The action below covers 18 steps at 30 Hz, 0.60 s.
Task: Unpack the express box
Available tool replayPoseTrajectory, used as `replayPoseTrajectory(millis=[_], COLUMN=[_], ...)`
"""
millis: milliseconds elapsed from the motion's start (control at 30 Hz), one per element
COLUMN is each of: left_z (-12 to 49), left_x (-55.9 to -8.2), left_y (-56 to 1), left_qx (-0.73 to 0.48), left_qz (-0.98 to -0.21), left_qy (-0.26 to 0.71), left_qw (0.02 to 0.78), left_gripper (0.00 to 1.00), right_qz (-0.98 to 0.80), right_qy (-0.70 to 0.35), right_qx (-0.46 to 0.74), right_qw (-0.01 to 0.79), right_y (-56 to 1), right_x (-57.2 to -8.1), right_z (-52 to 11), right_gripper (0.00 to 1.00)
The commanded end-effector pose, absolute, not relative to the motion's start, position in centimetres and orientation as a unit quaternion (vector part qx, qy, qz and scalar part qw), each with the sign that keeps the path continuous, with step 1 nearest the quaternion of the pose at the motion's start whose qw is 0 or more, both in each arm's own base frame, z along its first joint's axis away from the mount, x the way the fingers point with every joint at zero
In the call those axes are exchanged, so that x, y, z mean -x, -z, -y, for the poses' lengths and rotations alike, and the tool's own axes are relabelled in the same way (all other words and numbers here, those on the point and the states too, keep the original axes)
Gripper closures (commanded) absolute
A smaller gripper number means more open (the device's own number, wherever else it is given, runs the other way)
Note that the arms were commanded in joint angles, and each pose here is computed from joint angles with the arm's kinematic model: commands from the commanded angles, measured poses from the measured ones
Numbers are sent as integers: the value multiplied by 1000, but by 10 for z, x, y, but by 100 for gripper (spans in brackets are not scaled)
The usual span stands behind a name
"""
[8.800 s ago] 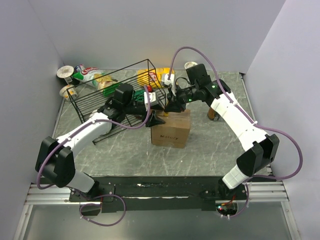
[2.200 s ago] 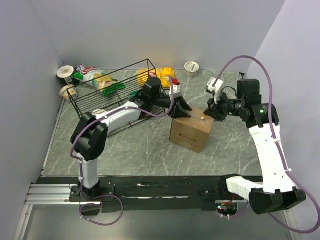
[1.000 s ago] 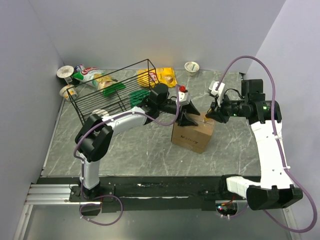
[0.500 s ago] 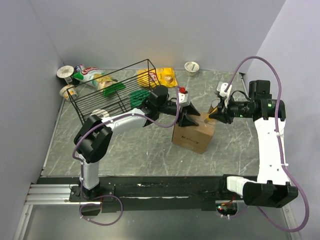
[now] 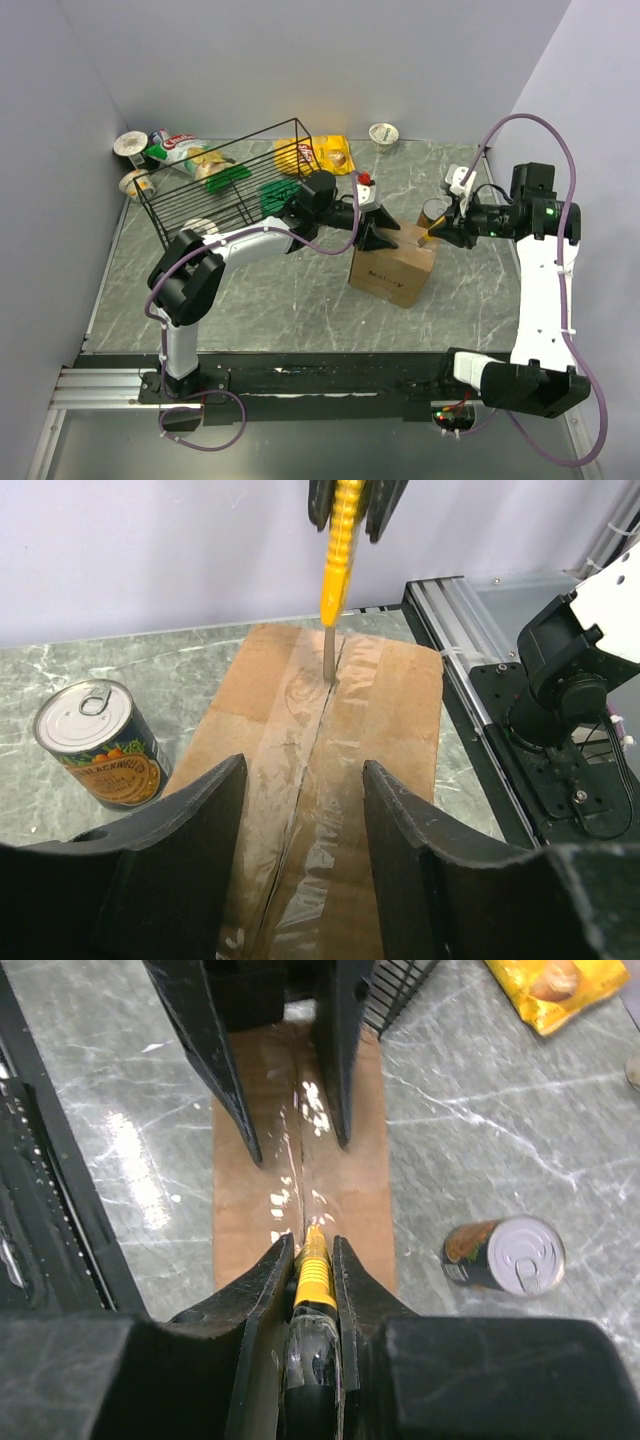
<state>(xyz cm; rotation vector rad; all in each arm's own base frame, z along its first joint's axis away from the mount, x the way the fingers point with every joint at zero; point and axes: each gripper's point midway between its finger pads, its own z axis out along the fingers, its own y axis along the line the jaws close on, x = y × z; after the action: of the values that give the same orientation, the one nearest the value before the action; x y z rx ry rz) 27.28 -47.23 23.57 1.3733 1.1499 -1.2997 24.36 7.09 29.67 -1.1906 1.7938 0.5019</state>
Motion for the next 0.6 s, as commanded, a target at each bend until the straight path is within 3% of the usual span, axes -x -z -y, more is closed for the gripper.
replayPoseTrajectory(millis=[0,567], left_z=[434,433], left_x=[-284,-290], left_y=[-125,-121], left_qx=[-520,-517], left_qz=[-613,-618], left_qy=[495,492], left_qw=[328,331], left_gripper=[45,46], right_qz=[-807,-827], right_qy=[-154,-99], right_qx=[457,437], right_qw=[342,339], right_y=[-269,-264], right_x=[-197,-187], right_z=[-33,-7], right_gripper=[100,100])
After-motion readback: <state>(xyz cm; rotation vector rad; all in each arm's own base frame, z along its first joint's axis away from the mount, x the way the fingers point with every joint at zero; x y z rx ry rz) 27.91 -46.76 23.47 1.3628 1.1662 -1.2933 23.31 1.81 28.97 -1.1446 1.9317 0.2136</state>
